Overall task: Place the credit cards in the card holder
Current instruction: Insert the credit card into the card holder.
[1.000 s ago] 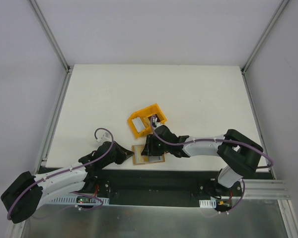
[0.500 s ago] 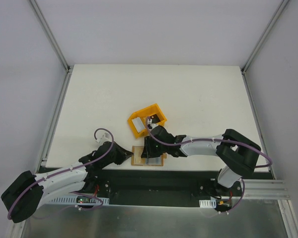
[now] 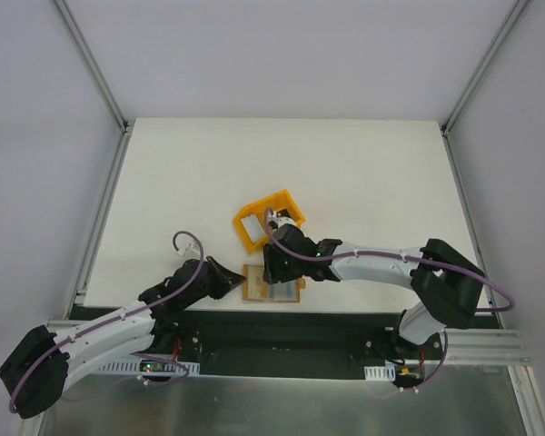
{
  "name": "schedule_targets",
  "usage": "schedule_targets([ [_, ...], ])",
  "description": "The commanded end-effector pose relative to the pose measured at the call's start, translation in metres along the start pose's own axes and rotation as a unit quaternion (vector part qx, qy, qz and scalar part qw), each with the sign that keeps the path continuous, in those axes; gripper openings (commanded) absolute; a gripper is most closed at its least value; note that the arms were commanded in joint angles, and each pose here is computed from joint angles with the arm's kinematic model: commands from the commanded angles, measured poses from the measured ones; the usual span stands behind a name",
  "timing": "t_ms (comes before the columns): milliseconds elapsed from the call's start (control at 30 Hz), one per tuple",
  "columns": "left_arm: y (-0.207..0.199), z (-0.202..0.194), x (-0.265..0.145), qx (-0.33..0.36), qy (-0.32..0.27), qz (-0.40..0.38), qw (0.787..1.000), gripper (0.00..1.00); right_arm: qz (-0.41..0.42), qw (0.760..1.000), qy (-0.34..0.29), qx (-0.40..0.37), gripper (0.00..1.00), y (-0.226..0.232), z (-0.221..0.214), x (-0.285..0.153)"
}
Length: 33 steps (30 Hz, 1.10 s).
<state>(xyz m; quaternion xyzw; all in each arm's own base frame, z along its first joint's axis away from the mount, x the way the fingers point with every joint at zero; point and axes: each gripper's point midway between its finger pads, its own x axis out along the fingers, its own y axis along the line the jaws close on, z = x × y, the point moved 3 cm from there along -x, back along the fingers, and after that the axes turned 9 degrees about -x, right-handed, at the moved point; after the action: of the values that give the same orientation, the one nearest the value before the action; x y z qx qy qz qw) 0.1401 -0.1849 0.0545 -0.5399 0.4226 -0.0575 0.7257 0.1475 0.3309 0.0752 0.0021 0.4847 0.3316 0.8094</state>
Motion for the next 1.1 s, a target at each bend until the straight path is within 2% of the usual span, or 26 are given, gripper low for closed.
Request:
schedule_targets([
  [0, -0.017, -0.007, -0.006, 0.043, 0.025, -0.026, 0.998, 0.00, -0.067, 0.998, -0.013, -0.010, 0.49, -0.017, 0.008, -0.017],
  [133, -0.038, -0.015, -0.010, 0.080, 0.052, -0.043, 0.995, 0.00, -0.129, 0.991, -0.018, -0.011, 0.47, -0.039, 0.005, -0.033],
  [267, -0.058, -0.023, -0.010, 0.111, 0.075, -0.046, 0.990, 0.00, -0.168, 0.986, -0.004, -0.006, 0.40, -0.059, -0.011, -0.042],
  [467, -0.074, -0.043, -0.002, 0.156, 0.107, -0.028, 0.982, 0.00, -0.180, 0.983, 0.021, 0.011, 0.28, -0.071, -0.035, -0.035],
  [633, -0.072, -0.067, 0.012, 0.185, 0.138, 0.006, 0.973, 0.00, -0.185, 0.983, -0.005, 0.019, 0.28, -0.078, -0.028, -0.044],
  [733, -0.076, -0.076, 0.015, 0.197, 0.142, 0.009, 0.970, 0.00, -0.166, 0.985, -0.022, 0.042, 0.28, -0.082, -0.022, -0.048],
  [900, -0.085, -0.082, 0.014, 0.207, 0.142, -0.003, 0.968, 0.00, -0.143, 0.987, -0.009, 0.069, 0.25, -0.089, -0.027, -0.043],
  [1067, -0.071, -0.059, 0.007, 0.185, 0.076, 0.022, 0.980, 0.00, -0.129, 0.989, -0.032, 0.056, 0.25, -0.083, -0.014, -0.053],
])
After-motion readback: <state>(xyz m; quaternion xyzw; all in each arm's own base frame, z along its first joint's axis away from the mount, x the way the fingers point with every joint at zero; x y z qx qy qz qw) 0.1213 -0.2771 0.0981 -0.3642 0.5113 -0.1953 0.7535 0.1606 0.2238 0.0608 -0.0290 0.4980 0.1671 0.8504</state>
